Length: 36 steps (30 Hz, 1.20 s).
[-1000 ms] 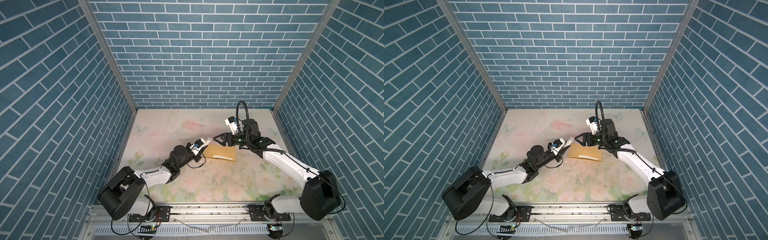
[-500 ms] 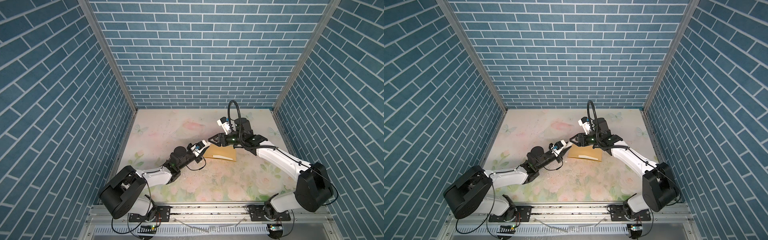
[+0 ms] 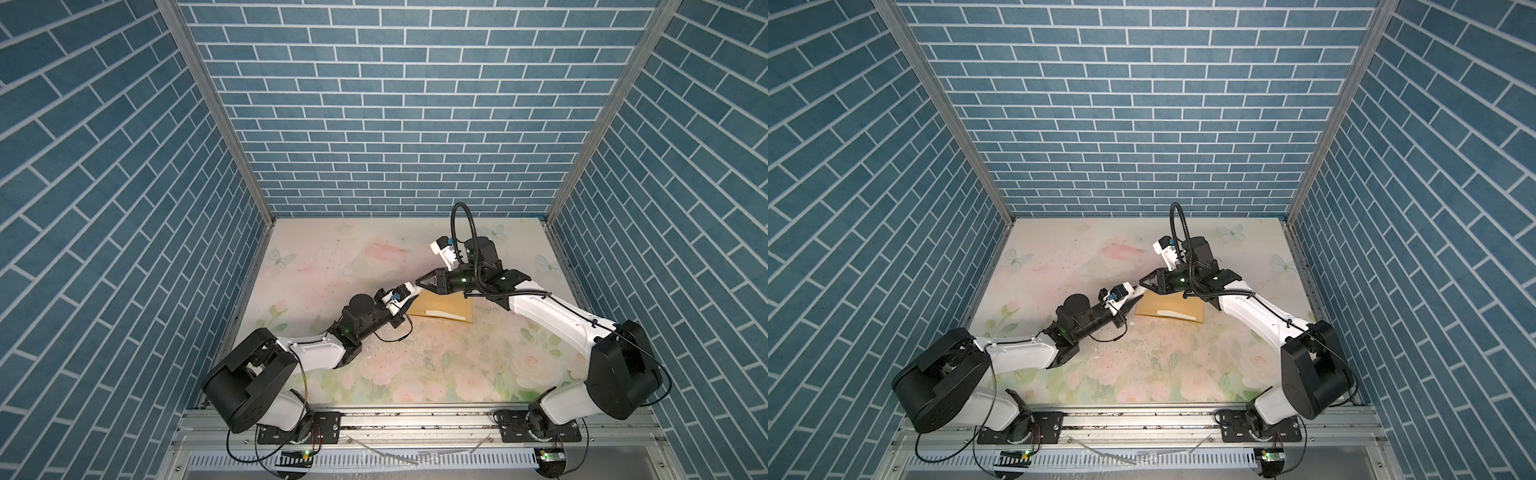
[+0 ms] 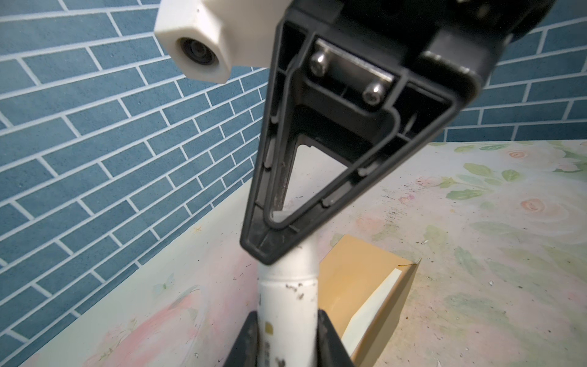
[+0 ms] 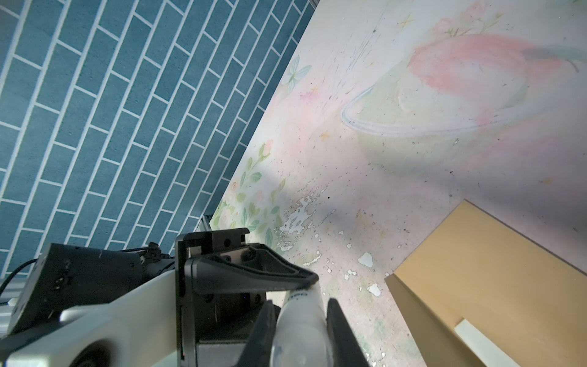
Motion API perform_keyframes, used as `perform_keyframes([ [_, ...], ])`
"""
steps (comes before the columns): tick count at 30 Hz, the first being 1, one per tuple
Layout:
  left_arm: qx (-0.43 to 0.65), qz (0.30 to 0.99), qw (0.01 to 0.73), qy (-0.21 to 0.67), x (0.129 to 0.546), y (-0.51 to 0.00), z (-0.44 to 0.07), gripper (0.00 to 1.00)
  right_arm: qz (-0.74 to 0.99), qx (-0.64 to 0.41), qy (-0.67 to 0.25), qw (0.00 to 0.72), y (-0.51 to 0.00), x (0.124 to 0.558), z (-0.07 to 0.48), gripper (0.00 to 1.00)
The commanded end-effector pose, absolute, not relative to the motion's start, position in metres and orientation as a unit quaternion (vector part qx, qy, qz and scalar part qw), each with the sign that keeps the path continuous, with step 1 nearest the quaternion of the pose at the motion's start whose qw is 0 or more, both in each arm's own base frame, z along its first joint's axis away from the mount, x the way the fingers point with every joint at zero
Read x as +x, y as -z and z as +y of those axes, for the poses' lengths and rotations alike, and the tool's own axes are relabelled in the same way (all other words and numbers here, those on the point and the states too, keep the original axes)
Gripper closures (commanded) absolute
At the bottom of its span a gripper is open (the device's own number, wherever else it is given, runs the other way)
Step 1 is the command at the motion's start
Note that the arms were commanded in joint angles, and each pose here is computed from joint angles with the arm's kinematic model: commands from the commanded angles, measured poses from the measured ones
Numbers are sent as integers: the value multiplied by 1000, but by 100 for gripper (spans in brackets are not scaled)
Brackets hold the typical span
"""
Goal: Place the letter into the envelope and seal it
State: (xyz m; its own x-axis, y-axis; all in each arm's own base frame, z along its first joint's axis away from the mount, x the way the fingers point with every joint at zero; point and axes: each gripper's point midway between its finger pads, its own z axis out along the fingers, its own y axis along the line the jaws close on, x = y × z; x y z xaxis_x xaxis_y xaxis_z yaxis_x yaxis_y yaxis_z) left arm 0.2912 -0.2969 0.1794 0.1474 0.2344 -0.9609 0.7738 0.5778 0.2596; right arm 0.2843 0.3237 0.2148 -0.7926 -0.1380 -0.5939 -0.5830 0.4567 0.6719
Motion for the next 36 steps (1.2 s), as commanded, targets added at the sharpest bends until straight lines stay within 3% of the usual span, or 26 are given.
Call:
perform_keyframes([
  [1,414,607,642,217,288,-180,-301,100,802,-240,-474,273,-244,291,325,94],
  [30,432,612,619,236,274,-167,-301,100,786,-256,-456,331,-265,293,292,99],
  [36,427,613,623,233,275,-171,-300,100,811,-218,-413,352,-257,315,271,98],
])
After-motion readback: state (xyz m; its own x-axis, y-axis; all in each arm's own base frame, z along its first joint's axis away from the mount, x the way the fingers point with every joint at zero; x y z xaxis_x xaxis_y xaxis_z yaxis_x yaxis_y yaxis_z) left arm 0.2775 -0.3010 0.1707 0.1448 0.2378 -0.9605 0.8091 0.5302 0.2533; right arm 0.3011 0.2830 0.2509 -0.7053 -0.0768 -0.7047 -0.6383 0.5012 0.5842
